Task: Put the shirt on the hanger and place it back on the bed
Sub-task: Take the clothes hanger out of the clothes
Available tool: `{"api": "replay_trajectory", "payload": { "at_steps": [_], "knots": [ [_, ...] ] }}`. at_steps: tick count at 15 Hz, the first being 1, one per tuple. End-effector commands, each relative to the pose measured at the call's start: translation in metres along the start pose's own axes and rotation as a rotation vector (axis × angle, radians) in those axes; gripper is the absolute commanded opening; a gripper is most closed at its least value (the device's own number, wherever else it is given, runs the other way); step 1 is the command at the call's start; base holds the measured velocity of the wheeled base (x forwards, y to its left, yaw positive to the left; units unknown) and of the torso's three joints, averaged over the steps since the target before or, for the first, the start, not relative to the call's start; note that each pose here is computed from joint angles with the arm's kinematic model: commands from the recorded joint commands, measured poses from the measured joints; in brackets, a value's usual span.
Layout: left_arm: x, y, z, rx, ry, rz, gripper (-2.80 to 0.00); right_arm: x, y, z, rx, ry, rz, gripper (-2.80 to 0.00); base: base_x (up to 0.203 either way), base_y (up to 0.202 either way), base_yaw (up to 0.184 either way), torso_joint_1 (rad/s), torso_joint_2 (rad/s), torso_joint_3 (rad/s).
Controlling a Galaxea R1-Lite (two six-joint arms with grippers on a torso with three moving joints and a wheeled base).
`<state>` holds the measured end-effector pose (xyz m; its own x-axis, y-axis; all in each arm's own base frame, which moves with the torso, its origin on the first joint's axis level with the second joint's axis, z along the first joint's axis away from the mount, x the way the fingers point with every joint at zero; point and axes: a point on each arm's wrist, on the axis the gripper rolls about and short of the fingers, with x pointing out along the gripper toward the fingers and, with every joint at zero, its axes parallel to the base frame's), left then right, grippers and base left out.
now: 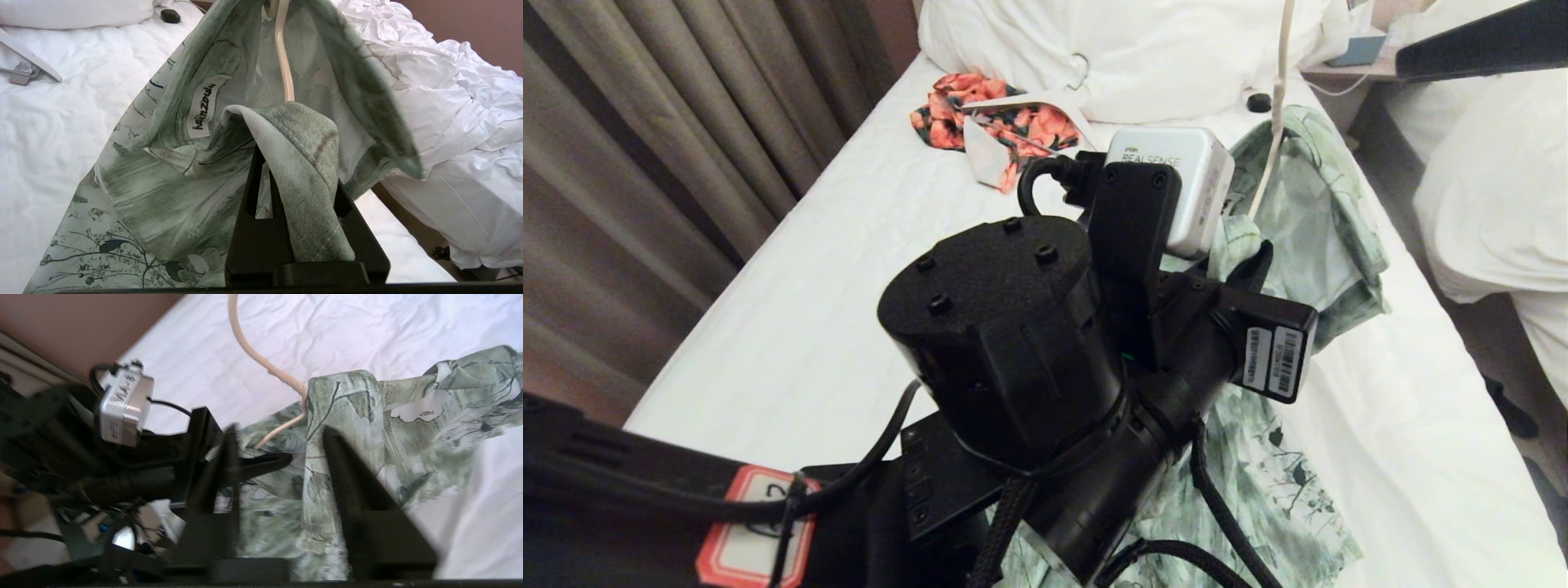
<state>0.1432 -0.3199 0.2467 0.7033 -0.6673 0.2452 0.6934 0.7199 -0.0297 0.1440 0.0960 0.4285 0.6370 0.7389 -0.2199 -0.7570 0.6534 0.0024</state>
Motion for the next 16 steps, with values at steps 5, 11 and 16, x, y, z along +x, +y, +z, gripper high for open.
{"api": "replay_trajectory", "payload": {
  "at_steps": [5,11,16],
  "knots": [
    [0.0,0.0,0.001,-0.002,-0.006,0.003,-2.8,0.026,0.001,-0.002,-0.099,0.014,0.045,0.0,0.0,0.0,0.0,0.0,0.0,0.0],
    [-0.001,0.001,0.004,-0.005,-0.013,0.003,-2.8,0.057,-0.001,-0.003,-0.156,0.021,0.018,0.0,0.0,0.0,0.0,0.0,0.0,0.0],
    [-0.007,-0.008,0.004,-0.01,-0.008,-0.028,-2.8,0.065,0.001,0.0,-0.193,-0.011,0.015,-2.8,0.0,0.0,0.0,0.0,0.0,0.0]
  ]
}}
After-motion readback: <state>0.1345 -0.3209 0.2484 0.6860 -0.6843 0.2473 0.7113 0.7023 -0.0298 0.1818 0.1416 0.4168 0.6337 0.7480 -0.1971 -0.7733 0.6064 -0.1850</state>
